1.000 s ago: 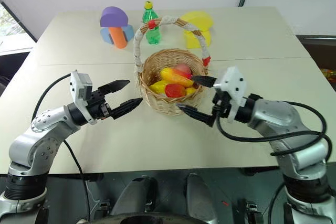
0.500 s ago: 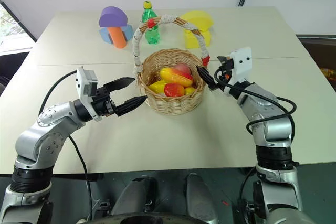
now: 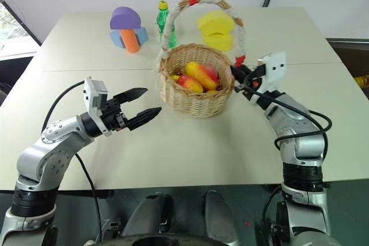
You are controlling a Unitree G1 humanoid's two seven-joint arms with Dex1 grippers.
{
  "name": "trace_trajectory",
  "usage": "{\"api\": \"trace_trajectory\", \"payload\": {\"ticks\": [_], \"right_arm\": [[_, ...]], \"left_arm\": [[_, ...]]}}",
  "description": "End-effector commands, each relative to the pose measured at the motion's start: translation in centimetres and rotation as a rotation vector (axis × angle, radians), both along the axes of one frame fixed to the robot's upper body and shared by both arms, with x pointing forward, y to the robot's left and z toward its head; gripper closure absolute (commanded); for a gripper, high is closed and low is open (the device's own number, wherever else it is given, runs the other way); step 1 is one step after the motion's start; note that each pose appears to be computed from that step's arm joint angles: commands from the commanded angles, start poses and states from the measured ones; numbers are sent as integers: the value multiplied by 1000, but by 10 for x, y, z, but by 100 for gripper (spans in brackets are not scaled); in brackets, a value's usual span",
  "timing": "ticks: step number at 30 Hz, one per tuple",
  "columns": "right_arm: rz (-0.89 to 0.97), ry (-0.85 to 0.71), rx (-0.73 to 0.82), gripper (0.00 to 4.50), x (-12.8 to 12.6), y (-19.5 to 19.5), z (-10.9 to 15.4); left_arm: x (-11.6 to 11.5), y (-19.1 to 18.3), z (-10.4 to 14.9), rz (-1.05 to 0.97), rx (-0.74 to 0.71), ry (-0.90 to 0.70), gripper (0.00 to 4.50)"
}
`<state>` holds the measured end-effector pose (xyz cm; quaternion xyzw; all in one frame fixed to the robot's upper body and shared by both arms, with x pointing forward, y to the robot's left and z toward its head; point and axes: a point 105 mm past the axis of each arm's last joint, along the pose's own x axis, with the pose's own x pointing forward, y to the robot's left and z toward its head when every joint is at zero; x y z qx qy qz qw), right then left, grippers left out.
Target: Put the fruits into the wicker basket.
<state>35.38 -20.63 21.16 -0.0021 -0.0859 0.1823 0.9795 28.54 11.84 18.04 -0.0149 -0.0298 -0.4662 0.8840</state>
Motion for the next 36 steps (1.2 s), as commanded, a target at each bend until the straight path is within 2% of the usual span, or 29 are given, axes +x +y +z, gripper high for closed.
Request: {"api": "trace_trajectory", "payload": {"ticks": [1, 3, 7, 9, 13, 14, 15, 16, 20, 23, 28, 32, 36], "right_arm": [[-225, -158, -9, 448, -12, -55, 39], [-409, -143, -39, 448, -15, -96, 36], [-614, -91, -92, 448, -20, -138, 23], [-674, -70, -101, 448, -23, -150, 17], [-678, -54, -89, 448, -25, -153, 13], [-668, -52, -86, 372, -25, -152, 13], [-661, -53, -86, 349, -26, -151, 13], [-660, -55, -94, 307, -26, -151, 15], [-677, -82, -129, 106, -33, -155, 23], [-682, -115, -146, 106, -42, -161, 31], [-536, -150, -172, 106, -65, -153, 35], [-244, -78, -214, 106, -79, -114, 14], [34, 8, -248, 106, -86, -61, -9]], "left_arm": [[-2, -6, 9, -41, -11, -34, 0], [-1, -9, 9, -53, -12, -34, 0], [1, -12, 10, -65, -15, -35, 0], [2, -12, 10, -67, -16, -36, 0], [3, -12, 9, -68, -15, -35, 0], [3, -12, 9, -68, -14, -34, 0], [3, -11, 9, -67, -14, -34, 0], [3, -11, 9, -65, -13, -33, 0], [5, -8, 7, -47, -13, -27, 0], [8, -2, 5, -16, -15, -18, 0], [17, 22, -4, 89, 4, 4, 0], [29, 54, -20, 244, 53, 39, 0], [31, 71, -33, 324, 95, 60, 0]]}}
